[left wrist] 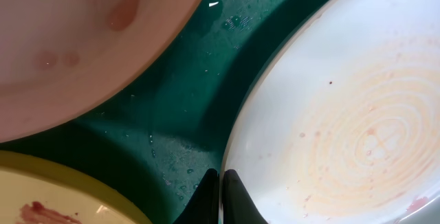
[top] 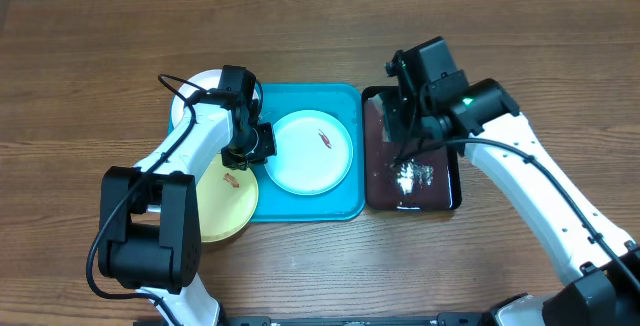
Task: Clean dirty plates on tray and stack at the side
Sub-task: 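Wet the sponge further in the black tray with the right gripper, then carry the held sponge with the right gripper over the white plate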
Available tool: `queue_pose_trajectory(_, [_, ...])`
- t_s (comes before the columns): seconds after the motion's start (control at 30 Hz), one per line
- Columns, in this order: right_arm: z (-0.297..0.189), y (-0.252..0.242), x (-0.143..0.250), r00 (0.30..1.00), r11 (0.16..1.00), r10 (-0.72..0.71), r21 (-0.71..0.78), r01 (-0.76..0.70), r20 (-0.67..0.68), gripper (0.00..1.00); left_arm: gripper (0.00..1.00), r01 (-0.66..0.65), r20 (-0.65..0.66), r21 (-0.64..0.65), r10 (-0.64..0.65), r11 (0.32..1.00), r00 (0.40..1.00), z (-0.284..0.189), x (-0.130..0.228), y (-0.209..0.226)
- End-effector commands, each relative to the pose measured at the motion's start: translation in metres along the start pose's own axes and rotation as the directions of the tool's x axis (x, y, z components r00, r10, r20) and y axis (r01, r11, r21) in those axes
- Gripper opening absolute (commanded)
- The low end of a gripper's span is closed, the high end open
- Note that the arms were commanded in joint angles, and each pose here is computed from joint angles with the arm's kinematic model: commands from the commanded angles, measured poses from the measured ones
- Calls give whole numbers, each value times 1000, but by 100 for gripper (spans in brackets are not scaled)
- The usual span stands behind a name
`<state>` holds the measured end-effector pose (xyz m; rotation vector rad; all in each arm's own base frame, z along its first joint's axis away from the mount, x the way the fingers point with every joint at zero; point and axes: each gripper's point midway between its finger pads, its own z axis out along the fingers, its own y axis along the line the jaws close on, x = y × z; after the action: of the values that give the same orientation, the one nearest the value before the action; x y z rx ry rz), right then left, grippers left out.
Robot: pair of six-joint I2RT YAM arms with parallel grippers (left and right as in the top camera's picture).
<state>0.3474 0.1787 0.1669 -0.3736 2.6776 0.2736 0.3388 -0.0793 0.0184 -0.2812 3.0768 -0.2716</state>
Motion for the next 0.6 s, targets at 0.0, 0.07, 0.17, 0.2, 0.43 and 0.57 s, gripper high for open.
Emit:
queue_pose_trajectory(0.0, [-2, 15, -13, 1000, 1000, -16, -12, 16, 10, 7, 4, -7, -12, -17, 7, 1000, 1000, 6, 3, 2])
queue_pose_trajectory(0.07, [-3, 23, -17, 1000, 999, -30, -15, 29, -9, 6, 4, -7, -12, -16, 7, 1000, 1000, 6, 3, 2])
queue_pose_trajectory(0.17, [-5, 39, -30, 998, 998, -60, -22, 59, -22, 3, 4, -7, -10, -14, 7, 1000, 1000, 6, 3, 1])
queue_pose_trajectory(0.2, [-4, 45, -35, 997, 997, -71, -27, 70, -21, 3, 4, -7, -10, -14, 7, 1000, 1000, 6, 3, 1])
queue_pose_trajectory(0.43, [44, 76, -37, 987, 987, -156, 15, 157, -39, 4, 4, -7, -11, -14, 7, 1000, 1000, 6, 3, 1])
queue_pose_trajectory(0.57, [74, 74, -35, 980, 972, -195, 123, 200, -50, 4, 4, -8, -11, -15, 8, 1000, 1000, 6, 3, 1])
